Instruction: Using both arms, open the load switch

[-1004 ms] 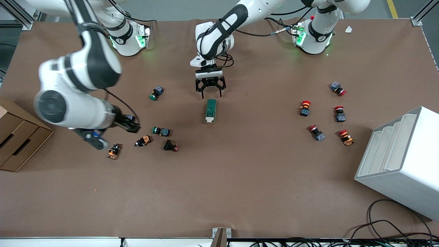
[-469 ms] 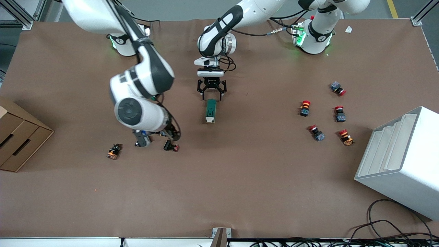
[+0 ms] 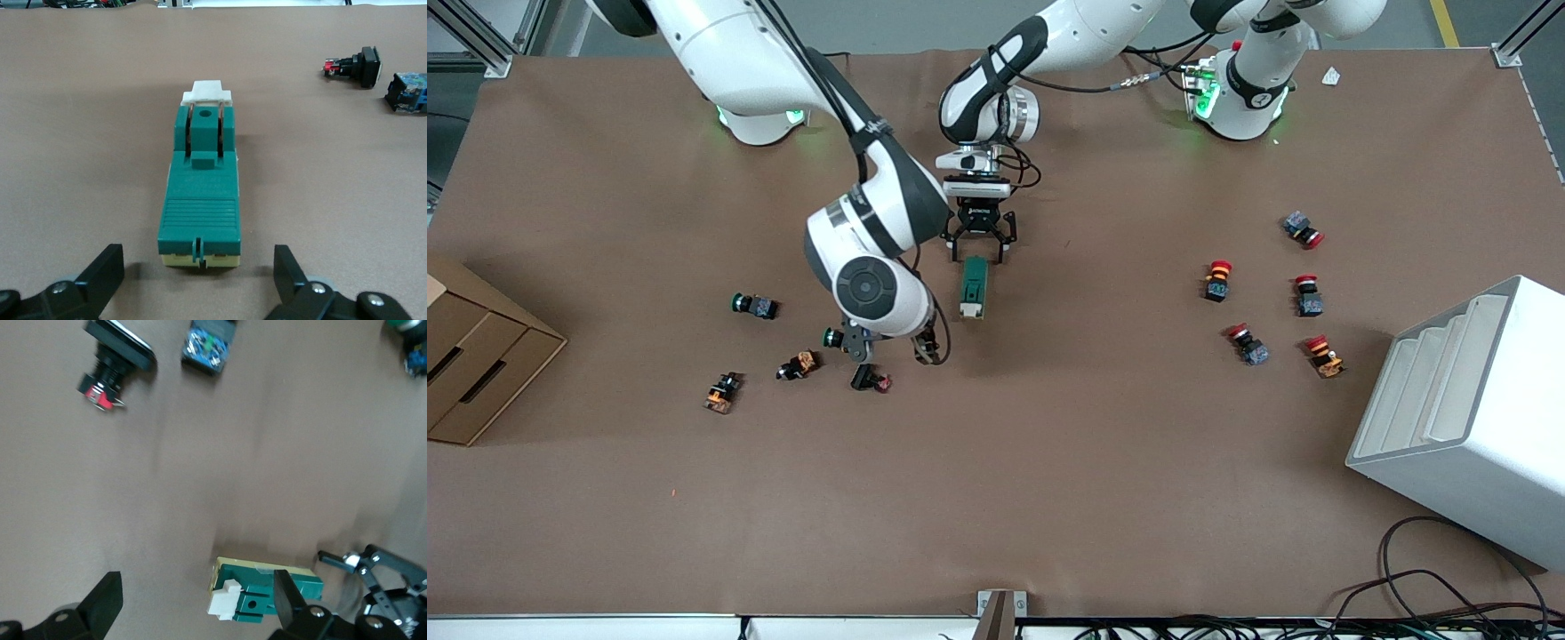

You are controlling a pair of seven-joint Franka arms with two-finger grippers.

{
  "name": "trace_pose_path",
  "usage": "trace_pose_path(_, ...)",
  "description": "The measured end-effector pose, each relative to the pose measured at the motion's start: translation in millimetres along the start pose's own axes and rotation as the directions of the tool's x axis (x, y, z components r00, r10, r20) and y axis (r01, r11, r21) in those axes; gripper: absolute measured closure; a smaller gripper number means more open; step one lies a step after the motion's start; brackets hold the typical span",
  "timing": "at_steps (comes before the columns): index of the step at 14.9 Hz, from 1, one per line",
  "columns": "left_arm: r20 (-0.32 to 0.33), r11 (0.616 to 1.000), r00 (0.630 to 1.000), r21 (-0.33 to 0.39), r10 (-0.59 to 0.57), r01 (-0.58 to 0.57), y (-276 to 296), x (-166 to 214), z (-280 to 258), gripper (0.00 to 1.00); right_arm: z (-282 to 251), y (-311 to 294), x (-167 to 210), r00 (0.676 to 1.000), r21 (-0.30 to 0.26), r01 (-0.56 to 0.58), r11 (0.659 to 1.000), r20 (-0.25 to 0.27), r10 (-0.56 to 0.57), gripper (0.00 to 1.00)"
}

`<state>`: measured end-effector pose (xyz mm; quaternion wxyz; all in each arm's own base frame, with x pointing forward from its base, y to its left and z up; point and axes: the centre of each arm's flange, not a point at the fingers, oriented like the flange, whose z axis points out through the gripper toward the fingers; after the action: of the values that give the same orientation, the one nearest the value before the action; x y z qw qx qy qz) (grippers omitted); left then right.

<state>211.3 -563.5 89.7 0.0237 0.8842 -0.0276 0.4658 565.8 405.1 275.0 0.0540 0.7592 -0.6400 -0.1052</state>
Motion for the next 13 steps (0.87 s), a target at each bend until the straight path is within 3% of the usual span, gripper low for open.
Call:
trace_pose_path(7, -0.014, 1.000, 1.000, 0.003, 0.006, -0.005, 0, -3, 0, 0.00, 58, 1, -28, 0.995, -0.007, -0.103, 0.995, -0.006, 0.103, 0.00)
trace_pose_path(13, -0.017, 1.000, 1.000, 0.003, 0.006, -0.006, 0, -3, 0, 0.00, 69, 10, -45, 0.992, -0.041, -0.122, 0.992, 0.020, 0.123, 0.00)
